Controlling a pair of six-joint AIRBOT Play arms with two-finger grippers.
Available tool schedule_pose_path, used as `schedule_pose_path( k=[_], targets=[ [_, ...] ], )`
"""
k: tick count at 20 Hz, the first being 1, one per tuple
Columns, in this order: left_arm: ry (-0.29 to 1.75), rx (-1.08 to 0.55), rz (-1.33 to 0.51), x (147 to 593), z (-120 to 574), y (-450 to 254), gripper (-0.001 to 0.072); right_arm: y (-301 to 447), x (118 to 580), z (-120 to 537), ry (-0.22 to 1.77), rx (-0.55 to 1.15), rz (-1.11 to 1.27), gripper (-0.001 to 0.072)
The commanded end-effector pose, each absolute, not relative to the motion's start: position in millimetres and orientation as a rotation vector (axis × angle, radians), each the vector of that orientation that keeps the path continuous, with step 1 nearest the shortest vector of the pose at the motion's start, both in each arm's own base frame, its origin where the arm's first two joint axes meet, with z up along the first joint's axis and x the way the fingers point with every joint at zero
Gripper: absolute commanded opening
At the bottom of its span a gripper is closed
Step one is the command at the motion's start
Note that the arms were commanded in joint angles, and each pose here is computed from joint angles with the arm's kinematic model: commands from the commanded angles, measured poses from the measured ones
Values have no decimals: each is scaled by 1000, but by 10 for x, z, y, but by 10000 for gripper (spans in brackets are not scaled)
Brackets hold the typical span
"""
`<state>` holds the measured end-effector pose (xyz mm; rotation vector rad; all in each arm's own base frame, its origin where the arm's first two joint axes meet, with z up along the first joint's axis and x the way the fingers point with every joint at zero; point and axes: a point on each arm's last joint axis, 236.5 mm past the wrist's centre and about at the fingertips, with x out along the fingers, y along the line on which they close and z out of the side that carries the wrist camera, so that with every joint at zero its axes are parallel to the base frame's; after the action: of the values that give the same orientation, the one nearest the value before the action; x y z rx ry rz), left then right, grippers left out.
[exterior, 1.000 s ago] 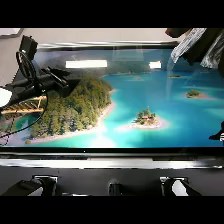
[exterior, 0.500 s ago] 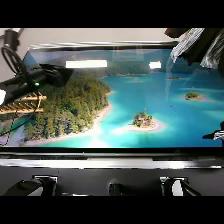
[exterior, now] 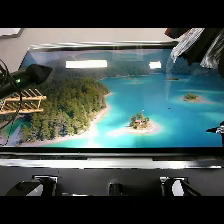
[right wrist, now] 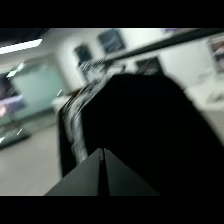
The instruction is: Fold the clothes and pants, and hang the long-sleeved shirts on hangers.
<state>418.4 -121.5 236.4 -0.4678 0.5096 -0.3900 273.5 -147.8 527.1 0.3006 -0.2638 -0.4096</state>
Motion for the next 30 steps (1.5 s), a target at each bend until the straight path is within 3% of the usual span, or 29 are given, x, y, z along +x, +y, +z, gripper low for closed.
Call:
schedule_pose_path(
  k=[1, 4, 11, 16, 30],
  targets=[
    [705, -363, -326, 3955, 1919, -955, 23, -432, 3641, 4231, 203, 437, 182, 33],
    [759, -250, -254, 3879, 1761, -704, 23, -268, 3887, 3398, 503, 323, 160, 32],
    [734, -20, -99, 3801, 1806, -196, 23, 645, 4077, 2359, 819, -247, 224, 33],
    [725, 5, -81, 3786, 1837, -136, 26, 819, 3929, 1867, 954, -259, 286, 34],
    [724, 4, -81, 3789, 1838, -137, 26, 816, 3917, 1855, 960, -260, 287, 34]
  ],
)
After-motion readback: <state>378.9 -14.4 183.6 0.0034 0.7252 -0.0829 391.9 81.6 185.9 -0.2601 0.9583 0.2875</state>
